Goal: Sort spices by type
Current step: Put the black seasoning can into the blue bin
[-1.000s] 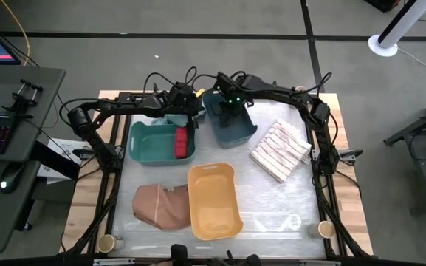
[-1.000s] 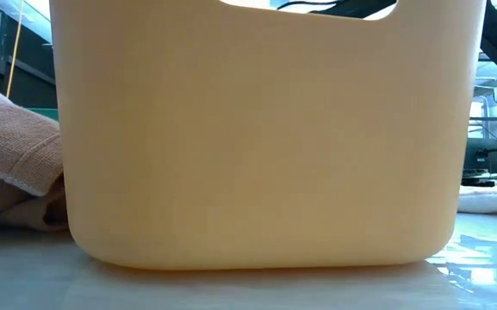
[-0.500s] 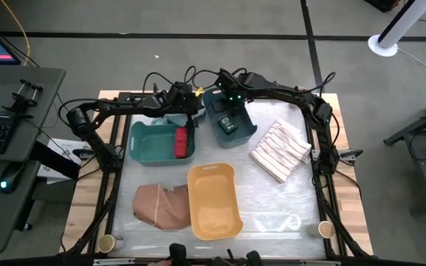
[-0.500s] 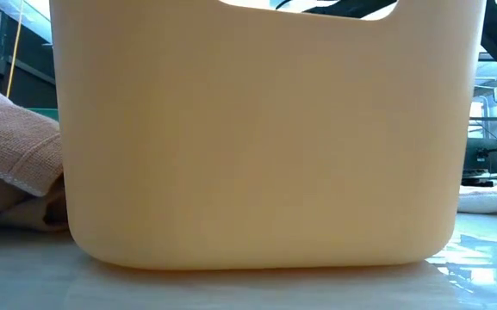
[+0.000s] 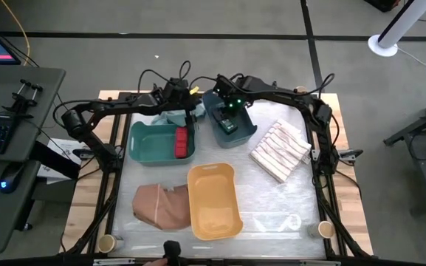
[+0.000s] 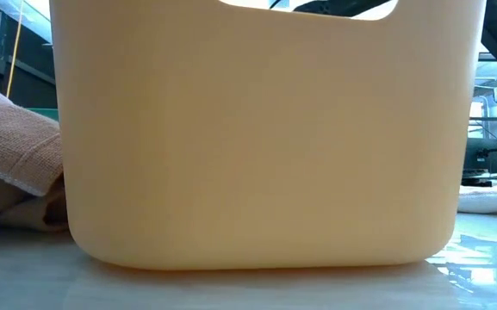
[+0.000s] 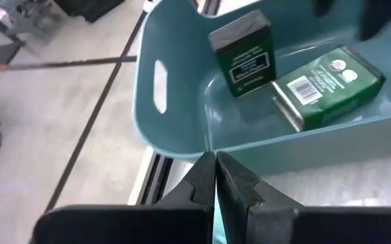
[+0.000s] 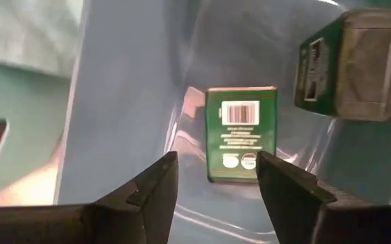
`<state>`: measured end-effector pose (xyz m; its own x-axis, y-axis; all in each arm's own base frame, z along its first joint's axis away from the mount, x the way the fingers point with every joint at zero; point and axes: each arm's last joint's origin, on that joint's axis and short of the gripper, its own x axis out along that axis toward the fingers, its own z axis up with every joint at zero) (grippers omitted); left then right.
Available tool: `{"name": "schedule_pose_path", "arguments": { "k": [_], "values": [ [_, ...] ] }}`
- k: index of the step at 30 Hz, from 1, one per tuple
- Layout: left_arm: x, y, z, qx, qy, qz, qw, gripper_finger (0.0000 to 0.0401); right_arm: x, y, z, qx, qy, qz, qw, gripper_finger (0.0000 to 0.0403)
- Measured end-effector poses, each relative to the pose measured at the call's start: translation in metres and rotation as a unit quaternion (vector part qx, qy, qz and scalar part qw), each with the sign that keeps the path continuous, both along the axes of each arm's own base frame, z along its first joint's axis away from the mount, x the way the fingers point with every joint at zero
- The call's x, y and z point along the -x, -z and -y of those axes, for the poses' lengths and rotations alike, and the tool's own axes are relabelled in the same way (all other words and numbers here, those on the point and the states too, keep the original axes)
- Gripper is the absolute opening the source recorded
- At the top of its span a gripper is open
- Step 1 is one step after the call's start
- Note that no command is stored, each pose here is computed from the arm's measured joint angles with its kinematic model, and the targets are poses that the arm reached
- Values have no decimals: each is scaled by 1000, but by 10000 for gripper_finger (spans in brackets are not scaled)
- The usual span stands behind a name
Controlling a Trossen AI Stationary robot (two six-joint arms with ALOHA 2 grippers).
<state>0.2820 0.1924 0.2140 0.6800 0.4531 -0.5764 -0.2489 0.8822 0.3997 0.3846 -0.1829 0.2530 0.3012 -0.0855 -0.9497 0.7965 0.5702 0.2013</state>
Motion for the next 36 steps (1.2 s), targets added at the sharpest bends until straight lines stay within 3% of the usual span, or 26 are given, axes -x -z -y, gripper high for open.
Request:
{"name": "schedule_pose_path", "arguments": {
  "k": [4,13,24,28,33,36],
  "values": [
    [2,0,-3,21,-21,12,999,0,-3,0,-8,8,-37,-5,999,194],
    [1,0,-2,29,-24,18,999,0,-3,0,-6,25,-53,-6,998,206],
    [1,0,-2,29,-24,18,999,0,-12,30,-4,0,-89,-36,995,389],
    [1,0,-2,29,-24,18,999,0,-10,31,-5,-11,-82,-45,996,391],
    [1,0,-2,30,-24,18,999,0,-9,36,-2,25,-76,-78,994,390],
    [1,0,-1,30,-24,17,999,0,-9,48,3,9,-59,-90,994,389]
  ]
}}
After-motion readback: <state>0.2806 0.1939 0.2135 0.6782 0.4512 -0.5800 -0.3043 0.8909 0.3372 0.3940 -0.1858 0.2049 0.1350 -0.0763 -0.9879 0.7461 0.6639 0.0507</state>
